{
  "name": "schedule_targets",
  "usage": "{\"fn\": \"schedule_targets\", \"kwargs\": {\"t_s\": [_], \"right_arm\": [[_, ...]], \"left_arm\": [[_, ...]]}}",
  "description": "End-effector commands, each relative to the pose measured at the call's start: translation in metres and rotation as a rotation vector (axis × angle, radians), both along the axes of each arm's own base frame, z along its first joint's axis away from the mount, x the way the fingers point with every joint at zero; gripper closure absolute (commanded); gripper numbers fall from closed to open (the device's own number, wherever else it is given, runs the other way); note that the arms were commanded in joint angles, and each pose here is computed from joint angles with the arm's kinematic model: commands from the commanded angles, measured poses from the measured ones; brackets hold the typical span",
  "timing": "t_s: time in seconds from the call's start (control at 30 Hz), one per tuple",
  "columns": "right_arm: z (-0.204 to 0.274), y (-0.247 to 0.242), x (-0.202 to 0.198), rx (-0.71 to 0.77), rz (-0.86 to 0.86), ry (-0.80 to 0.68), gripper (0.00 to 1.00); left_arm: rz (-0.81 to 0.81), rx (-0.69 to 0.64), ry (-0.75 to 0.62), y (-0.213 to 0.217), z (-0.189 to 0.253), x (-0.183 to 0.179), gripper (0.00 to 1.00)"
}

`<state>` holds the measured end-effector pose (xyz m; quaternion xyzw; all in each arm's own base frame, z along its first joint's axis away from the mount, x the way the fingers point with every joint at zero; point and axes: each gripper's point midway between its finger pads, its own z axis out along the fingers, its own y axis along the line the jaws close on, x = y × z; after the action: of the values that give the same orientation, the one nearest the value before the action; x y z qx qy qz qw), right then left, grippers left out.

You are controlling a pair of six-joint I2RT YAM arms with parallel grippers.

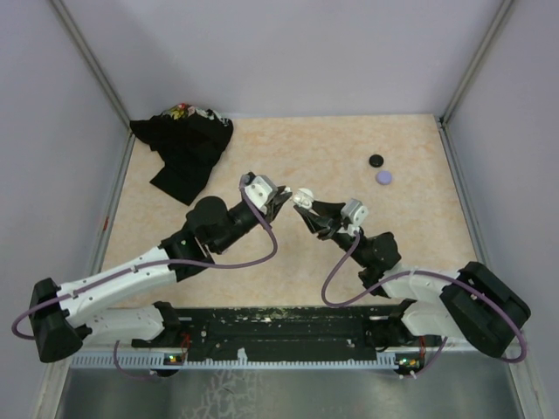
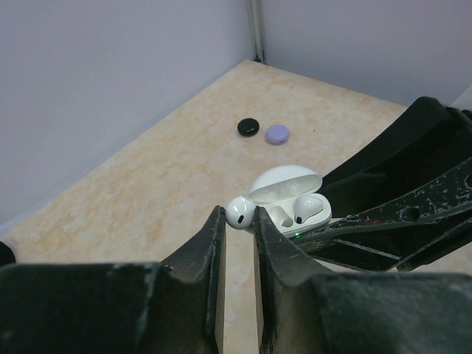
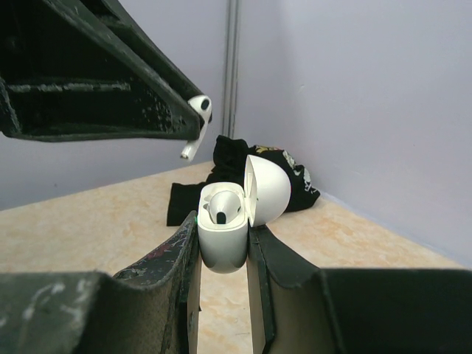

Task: Insert the wireless bluetooth earbuds into the charging case
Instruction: Place the earbud in the charging case.

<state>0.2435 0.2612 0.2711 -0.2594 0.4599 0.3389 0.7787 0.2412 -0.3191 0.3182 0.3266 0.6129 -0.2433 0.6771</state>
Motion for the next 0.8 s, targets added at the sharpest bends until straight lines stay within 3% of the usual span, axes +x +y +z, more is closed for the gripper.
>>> {"fn": "schedule_targets", "kwargs": {"t_s": [0.0,0.77], "right_arm": [[0.023,-0.001,-0.005,0.075,0.014,-0.044,1.00],[0.027,-0.001,-0.013,0.112,0.057,-0.044,1.00]], "left_arm": [[-0.057,-0.078,-0.067,-0.004,0.026,-0.011,0.85],[-0.095,-0.008,-0.092,-0.027,-0.001,-0.004,0.84]]}}
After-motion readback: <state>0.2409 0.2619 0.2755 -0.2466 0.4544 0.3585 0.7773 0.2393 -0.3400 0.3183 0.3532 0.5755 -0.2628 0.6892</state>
